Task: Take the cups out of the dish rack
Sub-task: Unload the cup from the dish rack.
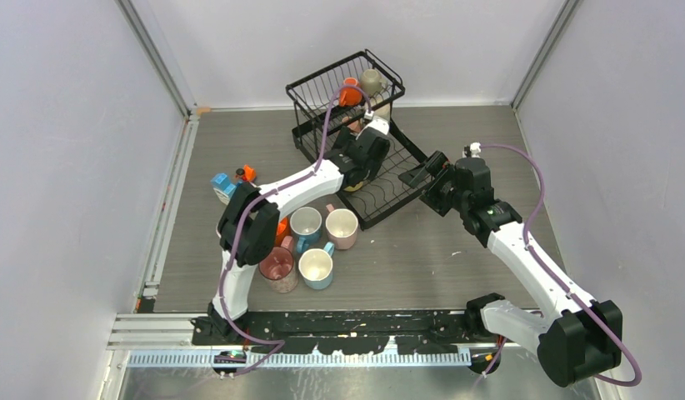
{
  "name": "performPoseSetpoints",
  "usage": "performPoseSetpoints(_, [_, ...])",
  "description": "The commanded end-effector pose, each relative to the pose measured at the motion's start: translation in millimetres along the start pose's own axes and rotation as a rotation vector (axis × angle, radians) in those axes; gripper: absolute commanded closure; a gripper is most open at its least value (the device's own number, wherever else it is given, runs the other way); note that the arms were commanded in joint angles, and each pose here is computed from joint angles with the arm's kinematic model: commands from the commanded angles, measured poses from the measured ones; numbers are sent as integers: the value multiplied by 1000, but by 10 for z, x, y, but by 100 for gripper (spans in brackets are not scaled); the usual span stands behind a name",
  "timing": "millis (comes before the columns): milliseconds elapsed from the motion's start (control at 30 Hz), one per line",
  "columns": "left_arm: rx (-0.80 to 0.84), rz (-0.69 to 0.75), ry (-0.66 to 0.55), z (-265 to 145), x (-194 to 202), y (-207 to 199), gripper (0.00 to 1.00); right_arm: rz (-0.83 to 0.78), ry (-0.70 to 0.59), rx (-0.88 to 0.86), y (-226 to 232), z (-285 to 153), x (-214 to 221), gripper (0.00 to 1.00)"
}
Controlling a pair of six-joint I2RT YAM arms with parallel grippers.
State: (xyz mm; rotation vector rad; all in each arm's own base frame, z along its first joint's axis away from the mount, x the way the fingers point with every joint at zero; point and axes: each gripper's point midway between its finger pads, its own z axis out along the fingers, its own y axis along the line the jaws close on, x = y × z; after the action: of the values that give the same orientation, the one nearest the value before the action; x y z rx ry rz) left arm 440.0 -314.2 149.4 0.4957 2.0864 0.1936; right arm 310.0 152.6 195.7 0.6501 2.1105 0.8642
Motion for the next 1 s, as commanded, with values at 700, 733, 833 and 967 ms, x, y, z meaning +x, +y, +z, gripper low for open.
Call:
performPoseSetpoints(700, [182,-229,29,-52,-76,-266,15,-5,-32,-23,30,10,-65,0])
performPoseSetpoints(733, [184,-236,32,-61,-71,-269,15,-4,-34,-24,35,5,-67,0])
performPoseSetpoints(833, [193,-252,45,-87,-41,-293,16,-3,-35,-25,36,0,-69,0])
performPoseSetpoints(967, [202,-260,51,-126,-13,-322,16,-4,-33,-26,30,-4,-57,0])
